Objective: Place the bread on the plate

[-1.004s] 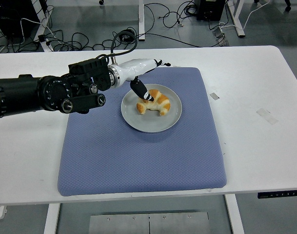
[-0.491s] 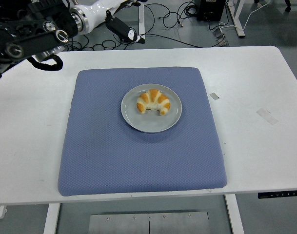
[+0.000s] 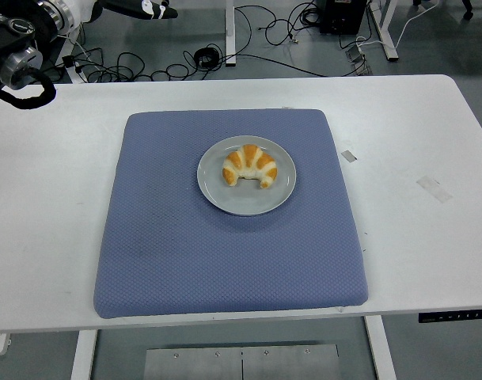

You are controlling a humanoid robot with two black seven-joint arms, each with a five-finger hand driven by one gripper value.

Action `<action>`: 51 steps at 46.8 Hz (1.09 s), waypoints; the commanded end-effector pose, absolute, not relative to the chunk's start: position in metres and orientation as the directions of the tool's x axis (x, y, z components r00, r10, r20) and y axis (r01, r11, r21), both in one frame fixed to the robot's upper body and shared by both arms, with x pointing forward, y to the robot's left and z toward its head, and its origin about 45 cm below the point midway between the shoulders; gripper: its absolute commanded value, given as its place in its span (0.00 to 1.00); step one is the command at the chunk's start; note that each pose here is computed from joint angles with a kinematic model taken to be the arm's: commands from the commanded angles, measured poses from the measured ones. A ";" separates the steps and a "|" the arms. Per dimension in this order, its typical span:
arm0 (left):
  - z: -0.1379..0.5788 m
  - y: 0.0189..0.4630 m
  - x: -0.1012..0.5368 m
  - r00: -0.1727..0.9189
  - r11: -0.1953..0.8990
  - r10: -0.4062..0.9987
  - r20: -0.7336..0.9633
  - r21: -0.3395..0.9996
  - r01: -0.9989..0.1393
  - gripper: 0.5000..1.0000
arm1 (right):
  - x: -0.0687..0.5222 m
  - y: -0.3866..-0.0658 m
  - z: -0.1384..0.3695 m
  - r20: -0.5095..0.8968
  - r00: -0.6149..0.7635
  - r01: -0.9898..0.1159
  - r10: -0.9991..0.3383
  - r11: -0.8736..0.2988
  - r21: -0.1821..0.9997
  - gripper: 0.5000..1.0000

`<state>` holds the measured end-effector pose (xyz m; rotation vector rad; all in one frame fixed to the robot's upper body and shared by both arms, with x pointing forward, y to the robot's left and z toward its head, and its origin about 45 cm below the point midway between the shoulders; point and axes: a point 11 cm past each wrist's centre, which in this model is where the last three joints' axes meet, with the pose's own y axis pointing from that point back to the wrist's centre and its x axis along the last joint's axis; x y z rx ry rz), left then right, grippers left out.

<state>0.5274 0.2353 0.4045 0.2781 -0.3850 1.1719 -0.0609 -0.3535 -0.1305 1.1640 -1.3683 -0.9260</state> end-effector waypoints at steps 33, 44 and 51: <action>0.338 0.265 0.545 0.231 0.232 0.971 -0.063 0.014 -0.972 0.96 | -0.061 -0.351 -0.131 0.223 0.040 -0.147 -0.974 0.215 0.966 1.00; 0.312 0.254 0.541 0.211 0.221 0.959 -0.190 0.032 -0.975 0.96 | -0.062 -0.352 -0.131 0.227 0.040 -0.146 -0.973 0.219 0.965 1.00; 0.304 0.254 0.539 0.193 0.206 0.947 -0.256 0.025 -0.978 0.96 | -0.062 -0.353 -0.131 0.228 0.041 -0.146 -0.973 0.220 0.964 1.00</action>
